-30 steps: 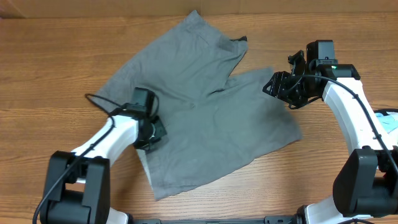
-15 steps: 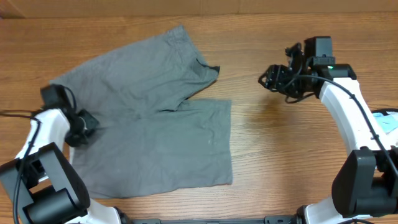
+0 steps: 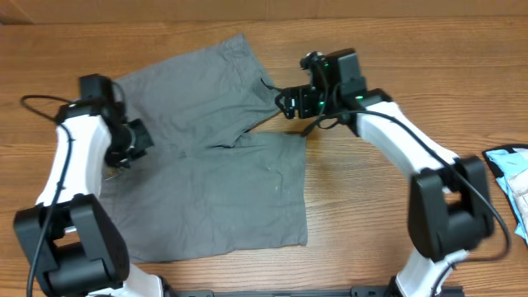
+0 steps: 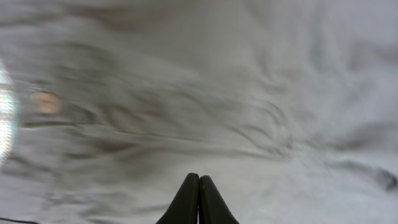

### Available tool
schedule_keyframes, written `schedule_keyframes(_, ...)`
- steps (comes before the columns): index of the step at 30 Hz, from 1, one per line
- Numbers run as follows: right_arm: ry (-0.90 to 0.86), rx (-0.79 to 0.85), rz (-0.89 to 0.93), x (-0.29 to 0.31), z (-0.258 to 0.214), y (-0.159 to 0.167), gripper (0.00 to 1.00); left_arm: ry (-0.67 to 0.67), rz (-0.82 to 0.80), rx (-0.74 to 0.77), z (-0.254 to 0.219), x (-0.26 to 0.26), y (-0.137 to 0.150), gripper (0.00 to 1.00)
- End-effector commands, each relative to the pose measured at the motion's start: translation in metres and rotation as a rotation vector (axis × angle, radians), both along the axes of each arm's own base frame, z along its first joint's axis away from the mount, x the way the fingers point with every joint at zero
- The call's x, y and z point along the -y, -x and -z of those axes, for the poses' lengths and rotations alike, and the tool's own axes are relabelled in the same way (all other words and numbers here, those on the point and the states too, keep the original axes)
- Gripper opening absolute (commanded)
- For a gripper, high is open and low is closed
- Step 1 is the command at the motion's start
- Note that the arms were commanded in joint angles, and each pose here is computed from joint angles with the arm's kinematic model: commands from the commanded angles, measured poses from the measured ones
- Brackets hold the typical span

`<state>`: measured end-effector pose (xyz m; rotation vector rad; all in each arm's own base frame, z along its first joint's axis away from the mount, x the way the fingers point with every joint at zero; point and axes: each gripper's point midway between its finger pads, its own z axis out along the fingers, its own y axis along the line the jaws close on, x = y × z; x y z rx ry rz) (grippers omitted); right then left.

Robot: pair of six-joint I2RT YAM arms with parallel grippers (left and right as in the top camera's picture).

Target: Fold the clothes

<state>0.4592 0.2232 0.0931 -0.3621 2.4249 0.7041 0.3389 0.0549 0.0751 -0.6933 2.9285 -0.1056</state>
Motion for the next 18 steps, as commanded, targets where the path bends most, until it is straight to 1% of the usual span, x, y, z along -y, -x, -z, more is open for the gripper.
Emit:
schedule_keyframes(1, 0.017, 0.039, 0.015, 0.001, 0.016, -0.017, 0.9, 0.009, 0.098, 0.011, -0.005, 0.026, -0.006, 0.04)
schedule_keyframes(4, -0.028, 0.076, -0.013, -0.009, 0.023, -0.027, 0.93, 0.003, 0.158, 0.012, -0.005, 0.046, -0.007, 0.04)
schedule_keyframes(6, -0.068, 0.085, -0.048, -0.018, 0.024, -0.028, 0.95, 0.001, 0.188, 0.013, -0.005, 0.056, -0.008, 0.04)
schedule_keyframes(9, -0.099, 0.101, -0.073, -0.024, 0.021, -0.028, 0.96, -0.001, 0.221, 0.013, -0.005, 0.067, -0.008, 0.04)
schedule_keyframes(12, -0.104, 0.11, -0.076, -0.025, 0.019, -0.029, 0.96, -0.001, 0.234, 0.013, -0.005, 0.072, -0.008, 0.05)
schedule_keyframes(18, -0.096, 0.09, -0.073, -0.025, 0.029, -0.028, 0.97, 0.001, 0.225, 0.009, -0.005, 0.073, -0.007, 0.05)
